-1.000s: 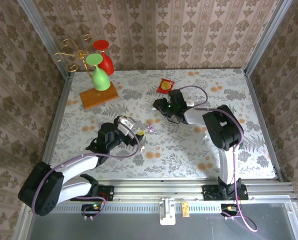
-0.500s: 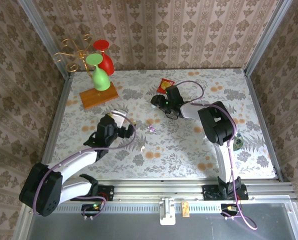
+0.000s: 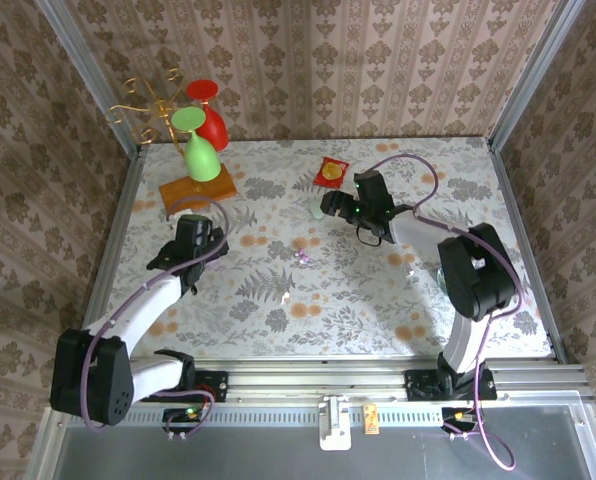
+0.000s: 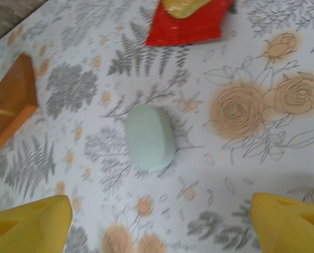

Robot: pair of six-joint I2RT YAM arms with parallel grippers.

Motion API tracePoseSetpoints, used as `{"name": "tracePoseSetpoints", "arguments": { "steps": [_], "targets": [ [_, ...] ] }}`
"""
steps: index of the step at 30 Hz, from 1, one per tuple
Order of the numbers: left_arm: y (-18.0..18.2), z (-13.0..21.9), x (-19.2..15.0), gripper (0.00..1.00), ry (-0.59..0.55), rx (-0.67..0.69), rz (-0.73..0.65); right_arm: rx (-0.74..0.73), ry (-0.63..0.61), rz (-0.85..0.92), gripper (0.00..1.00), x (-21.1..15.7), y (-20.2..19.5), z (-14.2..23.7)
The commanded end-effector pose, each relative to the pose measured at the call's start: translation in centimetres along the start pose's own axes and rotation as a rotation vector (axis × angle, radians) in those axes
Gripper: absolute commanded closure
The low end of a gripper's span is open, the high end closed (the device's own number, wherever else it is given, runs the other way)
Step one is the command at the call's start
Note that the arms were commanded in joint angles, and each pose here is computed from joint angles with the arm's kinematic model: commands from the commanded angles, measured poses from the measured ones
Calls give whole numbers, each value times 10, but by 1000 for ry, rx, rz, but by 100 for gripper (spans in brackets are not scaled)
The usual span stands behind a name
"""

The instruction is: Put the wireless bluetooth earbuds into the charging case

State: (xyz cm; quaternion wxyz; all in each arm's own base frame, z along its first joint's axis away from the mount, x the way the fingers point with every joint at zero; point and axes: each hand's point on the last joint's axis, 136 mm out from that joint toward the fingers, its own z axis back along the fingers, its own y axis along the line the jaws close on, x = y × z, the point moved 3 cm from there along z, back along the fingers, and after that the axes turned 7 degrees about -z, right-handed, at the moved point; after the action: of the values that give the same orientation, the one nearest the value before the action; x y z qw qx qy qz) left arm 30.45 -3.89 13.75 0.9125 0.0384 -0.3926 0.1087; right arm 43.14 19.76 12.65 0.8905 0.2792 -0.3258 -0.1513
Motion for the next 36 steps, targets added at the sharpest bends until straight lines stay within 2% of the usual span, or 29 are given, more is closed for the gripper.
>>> {"name": "tracePoseSetpoints", "arguments": {
  "steps": [1,8,14,23,36],
  "targets": [
    [19,2,-7,0,111,119,126,3,19,96,11,-11,6,20],
    [14,-18,-11,0,218,141,141,34,27,105,12,-19,12,32],
    [-4,-40,-20,3,318,103,156,43,31,104,12,-20,13,32],
    [-13,-58,-32,21,371,95,182,35,54,105,12,-25,9,26],
    [-16,-70,-40,38,393,105,171,48,59,97,13,-25,12,26]
  ]
}}
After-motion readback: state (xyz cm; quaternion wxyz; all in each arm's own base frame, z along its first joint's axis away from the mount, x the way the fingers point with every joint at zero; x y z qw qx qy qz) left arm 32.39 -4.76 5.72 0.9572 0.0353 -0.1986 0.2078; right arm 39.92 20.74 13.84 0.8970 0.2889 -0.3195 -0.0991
